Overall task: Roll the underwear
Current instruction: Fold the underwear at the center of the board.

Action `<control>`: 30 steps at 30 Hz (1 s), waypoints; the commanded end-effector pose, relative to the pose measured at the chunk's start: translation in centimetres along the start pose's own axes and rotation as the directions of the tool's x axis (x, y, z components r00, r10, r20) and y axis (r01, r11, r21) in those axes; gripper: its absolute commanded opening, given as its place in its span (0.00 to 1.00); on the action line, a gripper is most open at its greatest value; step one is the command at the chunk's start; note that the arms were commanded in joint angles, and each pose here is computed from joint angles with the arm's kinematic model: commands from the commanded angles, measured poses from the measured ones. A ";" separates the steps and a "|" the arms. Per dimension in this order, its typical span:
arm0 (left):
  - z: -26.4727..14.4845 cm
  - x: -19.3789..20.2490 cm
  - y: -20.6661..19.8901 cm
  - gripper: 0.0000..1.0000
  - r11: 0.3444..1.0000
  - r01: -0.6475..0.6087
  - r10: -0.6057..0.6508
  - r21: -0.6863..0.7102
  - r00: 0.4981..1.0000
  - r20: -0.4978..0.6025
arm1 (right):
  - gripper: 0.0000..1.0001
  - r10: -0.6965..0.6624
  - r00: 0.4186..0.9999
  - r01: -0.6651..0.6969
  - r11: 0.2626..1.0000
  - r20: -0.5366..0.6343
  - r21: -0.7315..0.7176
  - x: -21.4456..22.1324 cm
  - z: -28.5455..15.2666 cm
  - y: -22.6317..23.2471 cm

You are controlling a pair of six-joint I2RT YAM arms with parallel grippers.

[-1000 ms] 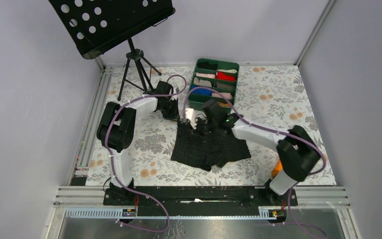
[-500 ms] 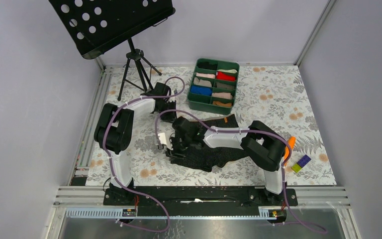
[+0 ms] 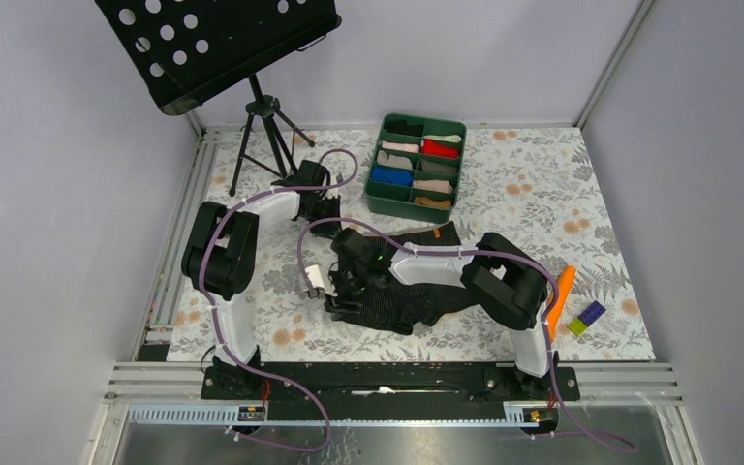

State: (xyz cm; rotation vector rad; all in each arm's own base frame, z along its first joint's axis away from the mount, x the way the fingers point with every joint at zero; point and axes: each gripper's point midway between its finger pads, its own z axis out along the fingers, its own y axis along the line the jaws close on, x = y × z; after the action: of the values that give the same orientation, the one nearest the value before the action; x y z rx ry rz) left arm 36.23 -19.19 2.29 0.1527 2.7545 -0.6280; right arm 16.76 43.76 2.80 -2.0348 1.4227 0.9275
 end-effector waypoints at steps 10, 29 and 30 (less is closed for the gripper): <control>-0.9 -1.8 0.0 0.00 1.000 -0.020 0.020 0.007 0.998 0.051 | 0.48 -0.035 0.999 0.034 0.999 -0.007 -0.041 -0.4 1.3 0.5; -3.3 -3.6 0.8 0.00 1.000 -0.002 0.001 0.008 0.995 0.099 | 0.02 0.014 0.987 -0.011 1.000 0.160 -0.025 -6.7 1.4 -1.6; -4.0 -3.9 0.9 0.00 1.000 0.004 -0.005 0.007 0.994 0.113 | 0.00 0.017 0.980 -0.016 1.000 0.199 -0.010 -8.1 1.1 -2.2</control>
State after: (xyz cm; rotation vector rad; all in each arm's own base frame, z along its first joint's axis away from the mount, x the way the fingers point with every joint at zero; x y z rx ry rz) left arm 36.66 -17.81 2.42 0.1208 2.7617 -0.6157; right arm 16.22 45.75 2.29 -2.0419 1.4393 0.9964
